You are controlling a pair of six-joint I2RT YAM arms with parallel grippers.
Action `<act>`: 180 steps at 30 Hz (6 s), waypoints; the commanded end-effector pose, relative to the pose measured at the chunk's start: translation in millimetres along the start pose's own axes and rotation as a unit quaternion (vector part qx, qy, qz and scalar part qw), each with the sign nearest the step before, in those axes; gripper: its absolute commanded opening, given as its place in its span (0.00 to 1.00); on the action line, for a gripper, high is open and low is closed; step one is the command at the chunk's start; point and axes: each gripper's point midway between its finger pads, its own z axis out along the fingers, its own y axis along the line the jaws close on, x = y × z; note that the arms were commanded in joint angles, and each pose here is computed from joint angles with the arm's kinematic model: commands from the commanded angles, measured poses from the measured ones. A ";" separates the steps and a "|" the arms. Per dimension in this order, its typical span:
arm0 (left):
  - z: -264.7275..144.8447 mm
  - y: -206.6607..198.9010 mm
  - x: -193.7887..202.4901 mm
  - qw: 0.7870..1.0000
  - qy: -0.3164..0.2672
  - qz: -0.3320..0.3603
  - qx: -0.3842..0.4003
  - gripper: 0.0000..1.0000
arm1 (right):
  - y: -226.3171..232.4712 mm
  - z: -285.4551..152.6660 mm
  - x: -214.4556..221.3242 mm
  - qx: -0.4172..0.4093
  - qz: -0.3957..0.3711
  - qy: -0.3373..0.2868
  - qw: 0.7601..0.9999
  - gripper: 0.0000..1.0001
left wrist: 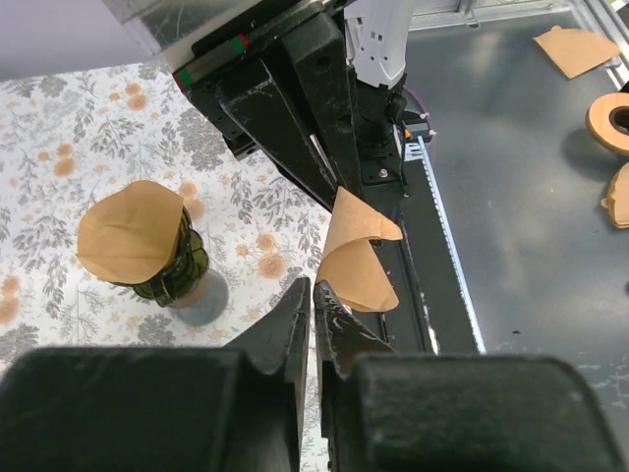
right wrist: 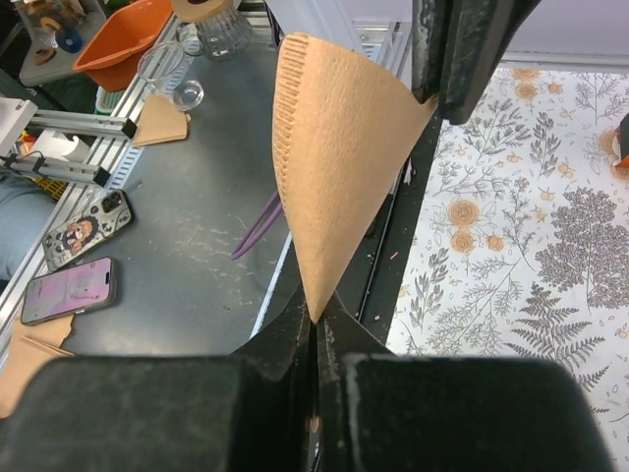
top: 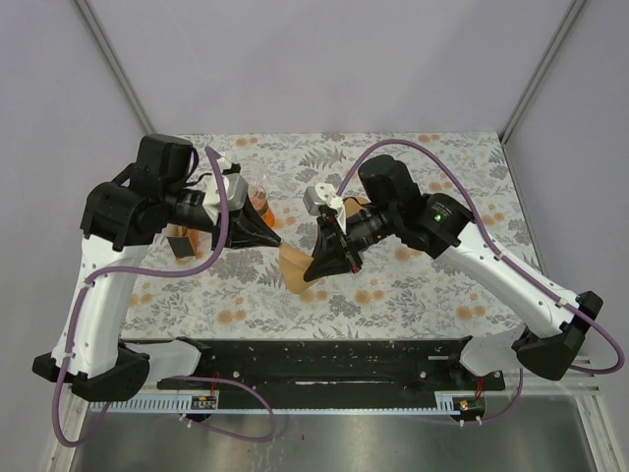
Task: Place the coffee filter in the dripper
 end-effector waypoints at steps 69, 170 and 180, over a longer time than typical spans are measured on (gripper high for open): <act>-11.9 31.4 9.2 0.978 0.054 -0.139 -0.146 0.48 | -56.4 -56.6 -53.9 0.276 -0.128 -0.089 0.949 0.00; -18.9 0.1 -8.8 0.999 0.030 -0.007 -0.040 0.00 | -50.7 -33.4 -69.4 0.056 -0.046 -0.160 0.984 0.46; -18.6 11.0 -4.4 0.997 0.040 -0.021 -0.057 0.00 | -52.2 -33.0 -48.6 0.081 -0.058 -0.128 0.987 0.04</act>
